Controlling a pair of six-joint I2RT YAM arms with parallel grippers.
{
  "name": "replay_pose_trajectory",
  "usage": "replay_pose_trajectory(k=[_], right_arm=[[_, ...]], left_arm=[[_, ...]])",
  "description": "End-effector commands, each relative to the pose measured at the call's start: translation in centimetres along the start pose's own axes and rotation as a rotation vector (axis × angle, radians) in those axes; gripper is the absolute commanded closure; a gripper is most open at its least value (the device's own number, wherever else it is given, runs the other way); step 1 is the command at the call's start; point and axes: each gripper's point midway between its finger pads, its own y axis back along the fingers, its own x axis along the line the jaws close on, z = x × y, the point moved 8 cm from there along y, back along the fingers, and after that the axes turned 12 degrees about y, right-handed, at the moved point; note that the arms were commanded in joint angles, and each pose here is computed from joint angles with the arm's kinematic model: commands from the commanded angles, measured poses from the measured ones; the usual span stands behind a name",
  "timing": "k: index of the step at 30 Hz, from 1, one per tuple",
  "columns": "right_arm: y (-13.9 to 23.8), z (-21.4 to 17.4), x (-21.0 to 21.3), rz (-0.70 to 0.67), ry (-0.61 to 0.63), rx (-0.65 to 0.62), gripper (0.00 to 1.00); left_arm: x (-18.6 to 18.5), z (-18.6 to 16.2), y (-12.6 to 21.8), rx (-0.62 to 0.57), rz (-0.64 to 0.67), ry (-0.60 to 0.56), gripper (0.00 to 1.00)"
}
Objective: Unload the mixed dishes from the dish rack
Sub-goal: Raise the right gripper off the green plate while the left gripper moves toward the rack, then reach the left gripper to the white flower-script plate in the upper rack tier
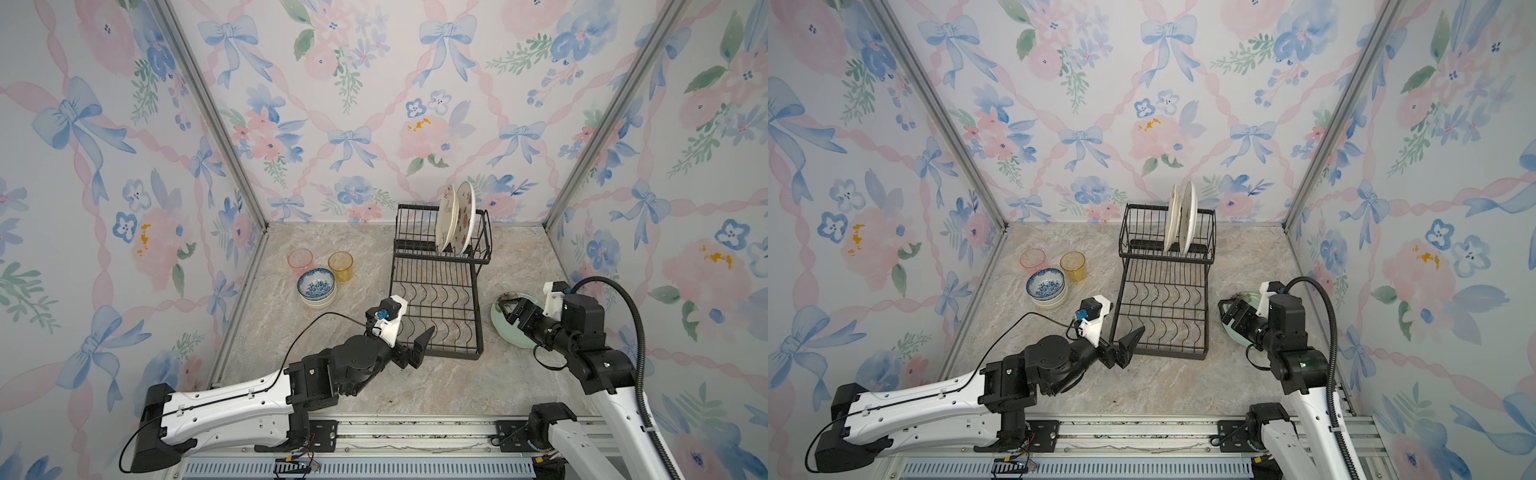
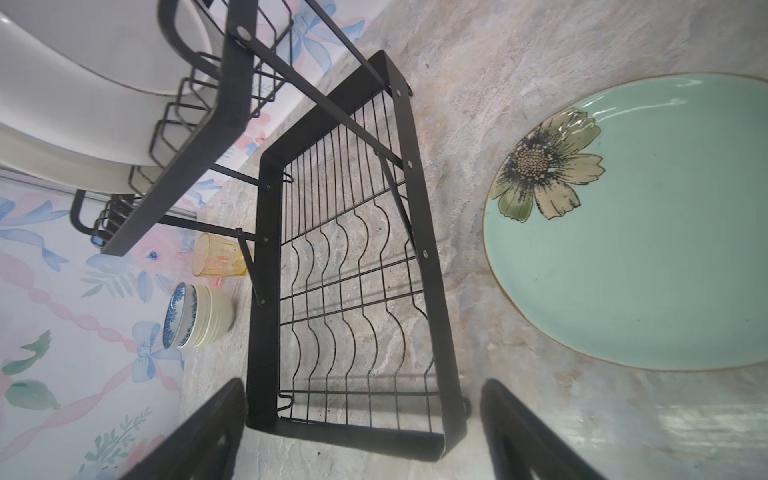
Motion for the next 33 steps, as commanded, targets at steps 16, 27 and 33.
replay_pose_trajectory(k=[16, 27, 33], right_arm=[[2.3, -1.7, 2.6, 0.215, 0.065, -0.071, 0.09], [3.1, -2.3, 2.1, 0.189, 0.088, -0.093, 0.08], [3.4, -2.8, 1.7, 0.172, 0.081, -0.095, 0.08]], left_arm=[[-0.3, 7.2, -9.8, -0.108, 0.081, 0.0, 0.04], [0.6, 8.3, -15.9, -0.084, 0.077, -0.024, 0.07], [1.4, 8.0, -18.3, -0.077, 0.085, -0.019, 0.12]])
